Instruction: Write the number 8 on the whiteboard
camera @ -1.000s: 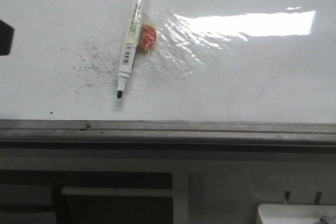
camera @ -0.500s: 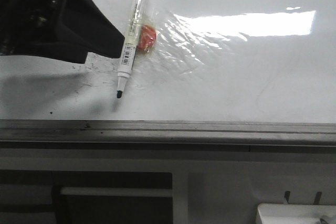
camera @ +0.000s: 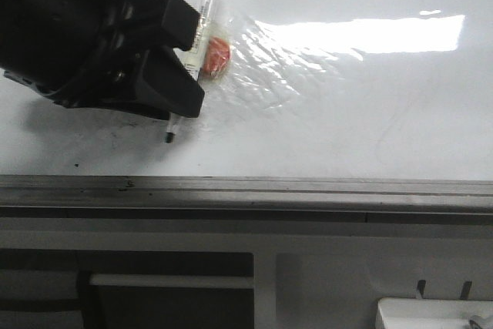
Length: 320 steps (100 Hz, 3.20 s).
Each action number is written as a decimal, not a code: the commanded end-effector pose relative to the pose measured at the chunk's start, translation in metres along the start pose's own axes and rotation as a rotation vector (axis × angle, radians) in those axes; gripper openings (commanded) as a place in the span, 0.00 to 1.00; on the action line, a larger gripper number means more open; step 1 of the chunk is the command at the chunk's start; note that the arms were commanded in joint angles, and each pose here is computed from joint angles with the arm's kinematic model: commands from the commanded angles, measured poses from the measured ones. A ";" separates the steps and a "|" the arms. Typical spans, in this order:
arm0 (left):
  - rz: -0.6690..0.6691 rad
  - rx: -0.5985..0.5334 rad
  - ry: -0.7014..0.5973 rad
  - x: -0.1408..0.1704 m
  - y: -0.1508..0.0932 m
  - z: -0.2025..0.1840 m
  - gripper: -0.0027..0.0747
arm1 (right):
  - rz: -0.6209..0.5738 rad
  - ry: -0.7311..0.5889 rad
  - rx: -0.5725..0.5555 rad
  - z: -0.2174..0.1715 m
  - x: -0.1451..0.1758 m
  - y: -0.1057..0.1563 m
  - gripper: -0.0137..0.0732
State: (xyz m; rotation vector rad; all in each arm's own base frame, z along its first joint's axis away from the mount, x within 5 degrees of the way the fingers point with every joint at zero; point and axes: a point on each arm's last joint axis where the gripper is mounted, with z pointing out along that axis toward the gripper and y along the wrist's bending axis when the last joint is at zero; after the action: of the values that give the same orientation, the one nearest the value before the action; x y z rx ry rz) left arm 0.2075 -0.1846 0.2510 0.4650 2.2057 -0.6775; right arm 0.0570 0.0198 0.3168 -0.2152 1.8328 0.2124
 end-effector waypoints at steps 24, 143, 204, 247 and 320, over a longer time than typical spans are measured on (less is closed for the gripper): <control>0.233 0.150 0.051 -0.001 -0.028 -0.032 0.01 | -0.105 0.026 -0.191 -0.003 -0.006 0.016 0.64; 0.681 0.475 -0.129 0.034 -0.062 -0.108 0.01 | -0.203 0.092 -0.968 0.098 -0.041 0.117 0.64; 0.528 0.513 -0.132 0.032 -0.065 -0.116 0.51 | -0.210 0.026 -0.900 0.096 -0.048 0.122 0.11; 0.520 0.387 -0.484 0.045 -0.035 -0.235 0.44 | -0.249 -0.279 -0.469 0.048 -0.025 0.057 0.11; 0.500 0.361 -0.546 0.079 -0.015 -0.248 0.01 | -0.451 -0.287 -0.056 0.101 -0.022 0.045 0.11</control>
State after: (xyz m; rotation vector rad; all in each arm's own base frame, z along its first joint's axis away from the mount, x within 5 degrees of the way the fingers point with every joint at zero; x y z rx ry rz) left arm 0.0078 -0.0396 0.3220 0.9358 1.4329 -0.7610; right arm 0.1395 0.0926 0.2996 -0.6444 1.5144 0.0538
